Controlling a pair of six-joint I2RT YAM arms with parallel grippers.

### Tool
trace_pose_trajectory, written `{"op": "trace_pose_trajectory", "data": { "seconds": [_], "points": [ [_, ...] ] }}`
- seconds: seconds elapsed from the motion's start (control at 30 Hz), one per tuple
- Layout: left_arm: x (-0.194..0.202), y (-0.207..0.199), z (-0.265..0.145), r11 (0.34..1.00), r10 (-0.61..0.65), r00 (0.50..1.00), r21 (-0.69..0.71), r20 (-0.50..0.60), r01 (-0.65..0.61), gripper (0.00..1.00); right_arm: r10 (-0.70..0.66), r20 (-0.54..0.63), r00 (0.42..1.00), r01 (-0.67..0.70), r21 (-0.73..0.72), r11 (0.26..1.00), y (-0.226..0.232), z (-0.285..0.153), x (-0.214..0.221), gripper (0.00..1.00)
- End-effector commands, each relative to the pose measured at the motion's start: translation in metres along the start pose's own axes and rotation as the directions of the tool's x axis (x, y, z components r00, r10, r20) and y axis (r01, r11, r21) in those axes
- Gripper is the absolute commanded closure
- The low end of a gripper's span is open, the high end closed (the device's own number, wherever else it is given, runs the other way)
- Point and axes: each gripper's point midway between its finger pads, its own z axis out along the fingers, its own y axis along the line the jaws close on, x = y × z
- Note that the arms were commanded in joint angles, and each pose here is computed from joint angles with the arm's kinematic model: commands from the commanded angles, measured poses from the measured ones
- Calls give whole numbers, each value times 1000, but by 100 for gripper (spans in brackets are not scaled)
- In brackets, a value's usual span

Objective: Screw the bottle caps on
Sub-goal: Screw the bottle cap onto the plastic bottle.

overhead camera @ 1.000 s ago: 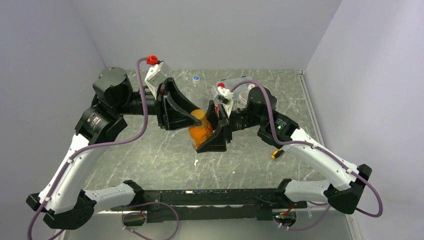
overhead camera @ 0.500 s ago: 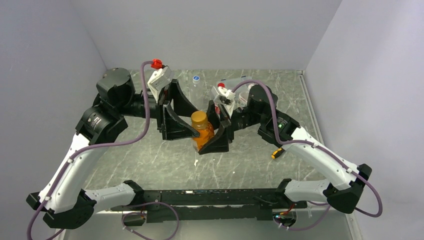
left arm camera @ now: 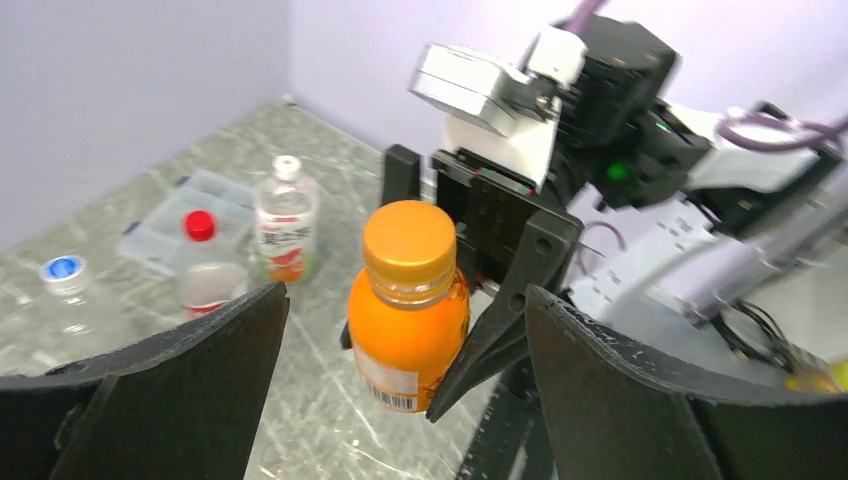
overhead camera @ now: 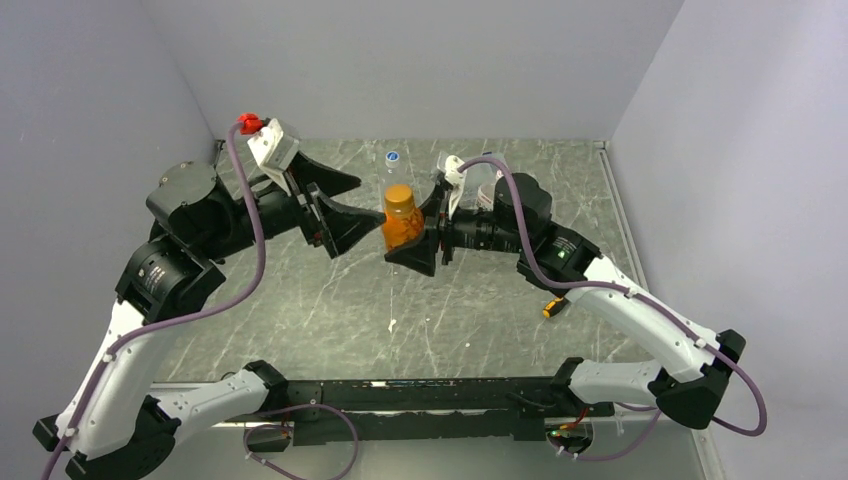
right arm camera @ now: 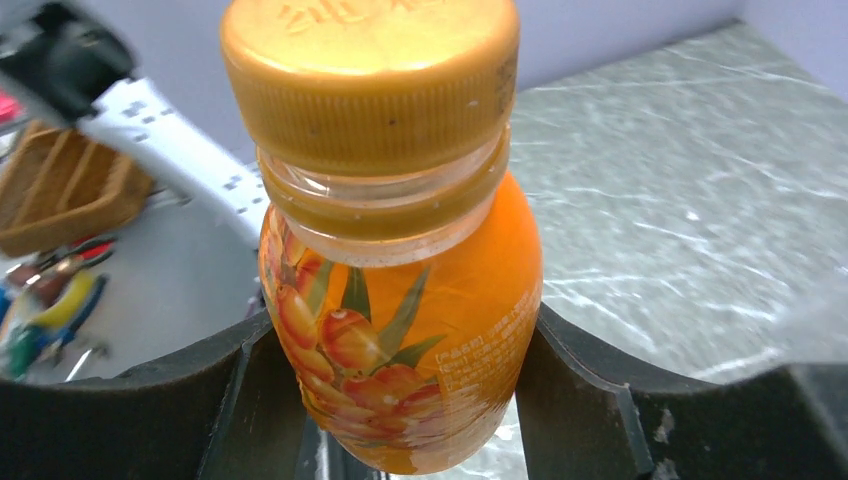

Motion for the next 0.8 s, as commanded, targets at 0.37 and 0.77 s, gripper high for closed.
{"op": "trace_pose_trajectory", "data": {
  "seconds": [0.37,0.77],
  "points": [
    [-14,86,29,921,-24,992,-382,126,71,9,-37,90,995,-1,389,921,-76,11,-7,85],
    [2,94,46,904,-38,995,-421,89,72,11,-44,73,996,10,419,908,-83,23,-3,86]
  ]
}}
